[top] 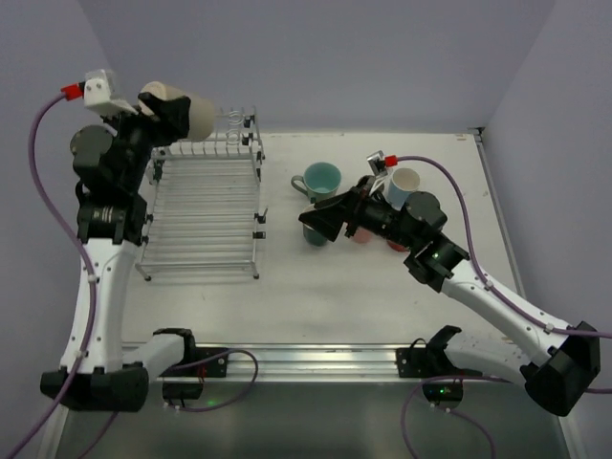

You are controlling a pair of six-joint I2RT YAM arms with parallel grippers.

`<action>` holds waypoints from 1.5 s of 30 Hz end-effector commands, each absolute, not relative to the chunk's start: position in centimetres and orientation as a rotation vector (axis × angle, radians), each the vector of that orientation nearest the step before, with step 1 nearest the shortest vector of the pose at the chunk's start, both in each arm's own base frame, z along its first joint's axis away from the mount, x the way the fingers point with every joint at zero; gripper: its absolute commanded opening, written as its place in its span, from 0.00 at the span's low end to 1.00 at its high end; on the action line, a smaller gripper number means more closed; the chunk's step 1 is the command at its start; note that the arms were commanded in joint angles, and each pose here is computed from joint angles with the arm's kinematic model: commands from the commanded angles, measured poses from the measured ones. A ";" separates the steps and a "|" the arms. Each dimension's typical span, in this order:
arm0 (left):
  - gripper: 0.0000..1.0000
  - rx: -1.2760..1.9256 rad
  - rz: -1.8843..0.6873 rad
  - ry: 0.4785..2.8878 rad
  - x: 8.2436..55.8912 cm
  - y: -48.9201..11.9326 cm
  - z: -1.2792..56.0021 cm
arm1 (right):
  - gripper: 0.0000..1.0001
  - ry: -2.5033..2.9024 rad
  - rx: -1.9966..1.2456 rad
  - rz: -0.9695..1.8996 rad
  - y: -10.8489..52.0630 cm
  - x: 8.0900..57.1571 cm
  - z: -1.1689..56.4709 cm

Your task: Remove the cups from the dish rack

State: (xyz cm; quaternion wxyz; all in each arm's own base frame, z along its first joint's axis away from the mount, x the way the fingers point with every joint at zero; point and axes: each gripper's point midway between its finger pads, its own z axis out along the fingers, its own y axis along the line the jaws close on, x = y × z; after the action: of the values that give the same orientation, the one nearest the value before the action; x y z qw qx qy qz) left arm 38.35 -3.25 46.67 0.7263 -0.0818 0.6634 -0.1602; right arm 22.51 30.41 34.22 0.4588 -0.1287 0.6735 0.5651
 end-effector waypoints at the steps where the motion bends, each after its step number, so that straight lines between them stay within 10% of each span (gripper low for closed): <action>1: 0.40 -0.068 -0.739 1.362 33.9 -8.8 47.0 | 0.97 1.370 -0.334 1.568 31.8 20.0 41.7; 21: 0.40 -0.033 -1.358 1.125 22.1 -13.6 44.8 | 0.91 1.300 -0.374 1.769 39.0 20.2 46.2; 28: 0.41 0.001 -1.389 1.148 21.8 -15.1 43.5 | 0.56 1.293 -0.393 1.816 40.7 20.8 46.8; 33: 0.78 0.044 -1.384 1.171 21.3 -16.0 42.9 | 0.03 1.333 -0.339 1.791 40.5 21.5 45.5; 36: 1.00 0.060 -1.311 1.215 21.3 -15.9 42.6 | 0.00 1.367 -0.298 1.705 39.3 22.3 44.4; 45: 1.00 0.292 -0.981 1.440 19.1 -15.2 38.6 | 0.00 1.770 -0.096 0.940 24.2 29.8 36.7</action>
State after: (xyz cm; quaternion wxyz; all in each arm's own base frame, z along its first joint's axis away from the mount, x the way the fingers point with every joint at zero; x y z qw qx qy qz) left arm 21.01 -14.92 40.82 0.6468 0.0562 0.5937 -0.4755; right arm 25.35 32.66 40.93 0.4891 -0.1008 0.6500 0.5728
